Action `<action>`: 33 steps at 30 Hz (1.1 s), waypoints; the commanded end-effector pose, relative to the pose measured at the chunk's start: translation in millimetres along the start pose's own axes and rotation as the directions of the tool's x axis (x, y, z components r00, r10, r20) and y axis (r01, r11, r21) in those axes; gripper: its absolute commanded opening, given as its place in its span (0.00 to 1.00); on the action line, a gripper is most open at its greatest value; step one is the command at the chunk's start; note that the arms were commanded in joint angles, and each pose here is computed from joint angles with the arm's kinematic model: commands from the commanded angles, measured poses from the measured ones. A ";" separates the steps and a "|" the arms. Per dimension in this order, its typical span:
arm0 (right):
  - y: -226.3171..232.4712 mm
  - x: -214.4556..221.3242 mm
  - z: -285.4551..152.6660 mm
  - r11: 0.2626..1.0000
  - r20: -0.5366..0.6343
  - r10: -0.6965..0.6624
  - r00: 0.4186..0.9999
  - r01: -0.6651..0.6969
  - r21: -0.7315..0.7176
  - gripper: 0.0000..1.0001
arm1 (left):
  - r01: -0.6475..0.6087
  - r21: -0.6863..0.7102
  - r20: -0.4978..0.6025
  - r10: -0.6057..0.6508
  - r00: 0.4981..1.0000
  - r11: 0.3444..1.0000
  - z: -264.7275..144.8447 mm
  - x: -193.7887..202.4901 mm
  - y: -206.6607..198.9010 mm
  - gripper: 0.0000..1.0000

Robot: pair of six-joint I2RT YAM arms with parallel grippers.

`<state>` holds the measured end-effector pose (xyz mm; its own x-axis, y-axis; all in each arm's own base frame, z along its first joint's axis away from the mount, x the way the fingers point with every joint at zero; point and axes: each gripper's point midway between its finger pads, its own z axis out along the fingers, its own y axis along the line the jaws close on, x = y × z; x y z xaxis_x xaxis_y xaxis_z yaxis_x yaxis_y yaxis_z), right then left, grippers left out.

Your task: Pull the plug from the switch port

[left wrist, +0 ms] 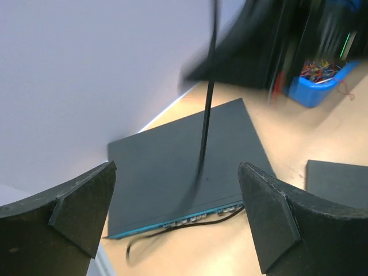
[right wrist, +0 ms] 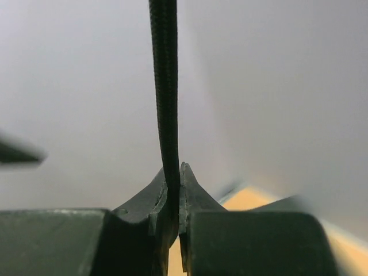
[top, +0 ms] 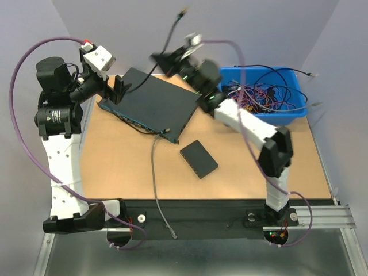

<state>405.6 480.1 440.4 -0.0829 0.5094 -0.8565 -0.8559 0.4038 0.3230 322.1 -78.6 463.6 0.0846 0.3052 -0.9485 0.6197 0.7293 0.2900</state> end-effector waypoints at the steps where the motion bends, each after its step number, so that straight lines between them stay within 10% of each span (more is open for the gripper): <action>1: -30.3 -238.0 -58.2 0.927 0.350 -0.340 0.873 0.247 0.283 0.00 | -0.083 -0.089 -0.005 0.083 0.997 0.993 -19.3 -19.5 8.5 0.99; 12: -89.9 -449.3 -209.0 0.620 0.401 -0.725 0.560 0.279 0.733 0.00 | -0.053 -0.060 -0.053 0.050 0.997 0.997 -1.4 8.7 14.2 0.99; 21: -152.4 -468.7 -235.8 0.516 0.316 -0.772 0.551 0.252 0.819 0.00 | -0.037 -0.056 -0.080 0.032 0.996 0.998 7.0 23.3 18.1 0.99; 33: -116.8 -501.6 -266.6 0.311 0.159 -0.885 0.437 0.303 0.901 0.00 | -0.009 -0.029 -0.101 0.006 0.995 1.000 18.1 42.9 17.7 0.99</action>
<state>472.5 -5.2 679.0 0.7256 0.1171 -0.6781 0.0624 0.9701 0.2344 348.4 -60.9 421.5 -0.0286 0.3703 -0.9285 0.5911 0.7553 0.2831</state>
